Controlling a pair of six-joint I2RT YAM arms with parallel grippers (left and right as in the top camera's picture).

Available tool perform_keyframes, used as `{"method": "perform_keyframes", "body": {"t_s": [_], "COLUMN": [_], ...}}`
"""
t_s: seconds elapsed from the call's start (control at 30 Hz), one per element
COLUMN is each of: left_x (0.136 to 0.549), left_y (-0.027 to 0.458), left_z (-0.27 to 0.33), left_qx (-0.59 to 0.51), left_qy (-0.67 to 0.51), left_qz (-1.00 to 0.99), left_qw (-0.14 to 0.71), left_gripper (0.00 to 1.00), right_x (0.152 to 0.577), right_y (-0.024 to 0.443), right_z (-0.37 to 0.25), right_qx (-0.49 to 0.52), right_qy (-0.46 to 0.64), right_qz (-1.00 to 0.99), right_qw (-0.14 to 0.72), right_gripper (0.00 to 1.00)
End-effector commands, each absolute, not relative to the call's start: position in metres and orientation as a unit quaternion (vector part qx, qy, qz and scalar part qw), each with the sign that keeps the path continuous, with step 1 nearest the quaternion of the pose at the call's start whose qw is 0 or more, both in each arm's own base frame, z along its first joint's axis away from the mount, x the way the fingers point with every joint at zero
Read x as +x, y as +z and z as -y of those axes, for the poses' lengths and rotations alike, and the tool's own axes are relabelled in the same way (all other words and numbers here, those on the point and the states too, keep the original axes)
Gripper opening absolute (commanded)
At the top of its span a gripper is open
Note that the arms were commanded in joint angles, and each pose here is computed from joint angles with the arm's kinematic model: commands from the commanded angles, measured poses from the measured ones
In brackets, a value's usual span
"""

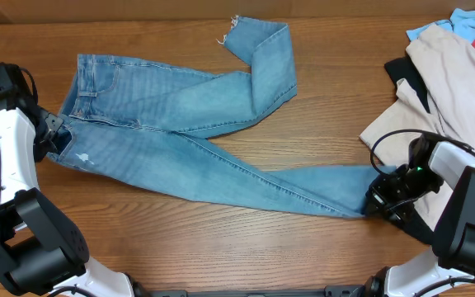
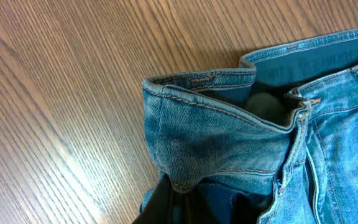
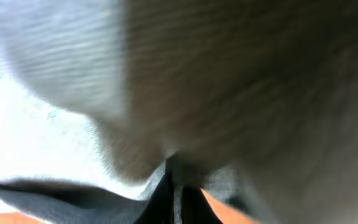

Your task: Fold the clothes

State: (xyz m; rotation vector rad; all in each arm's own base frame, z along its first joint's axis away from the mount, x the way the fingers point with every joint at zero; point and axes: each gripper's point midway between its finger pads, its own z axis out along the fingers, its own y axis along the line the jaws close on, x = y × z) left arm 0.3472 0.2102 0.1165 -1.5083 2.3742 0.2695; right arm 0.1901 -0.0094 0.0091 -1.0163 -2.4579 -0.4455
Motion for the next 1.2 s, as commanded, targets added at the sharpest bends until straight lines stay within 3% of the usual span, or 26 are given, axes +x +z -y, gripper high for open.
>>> {"method": "perform_keyframes", "body": {"t_s": [0.0, 0.23, 0.6, 0.77, 0.97, 1.17], "left_x": [0.347, 0.347, 0.348, 0.349, 0.349, 0.349], "left_y": [0.130, 0.130, 0.129, 0.129, 0.129, 0.129], "left_z": [-0.211, -0.211, -0.208, -0.208, -0.208, -0.208], "left_qx": [-0.519, -0.519, -0.513, -0.509, -0.509, -0.509], "left_qy": [0.100, 0.100, 0.090, 0.091, 0.091, 0.091], "left_qz": [-0.831, -0.831, -0.837, -0.839, -0.839, -0.839], "left_qw": [0.173, 0.172, 0.171, 0.171, 0.171, 0.171], "left_gripper": [0.05, 0.05, 0.05, 0.05, 0.04, 0.04], "right_x": [0.206, 0.209, 0.205, 0.193, 0.181, 0.209], "right_y": [0.047, 0.139, 0.205, 0.206, 0.172, 0.143], "right_z": [0.012, 0.014, -0.012, -0.042, -0.055, -0.043], "right_qx": [-0.346, -0.306, -0.304, -0.273, -0.255, -0.255], "right_qy": [-0.174, -0.175, -0.206, -0.202, -0.184, -0.234], "right_qz": [0.902, 0.919, 0.930, 0.940, 0.940, 0.922], "right_qw": [0.190, 0.177, 0.027, 0.044, 0.133, 0.175], "right_gripper": [0.06, 0.06, 0.04, 0.04, 0.04, 0.06]}}
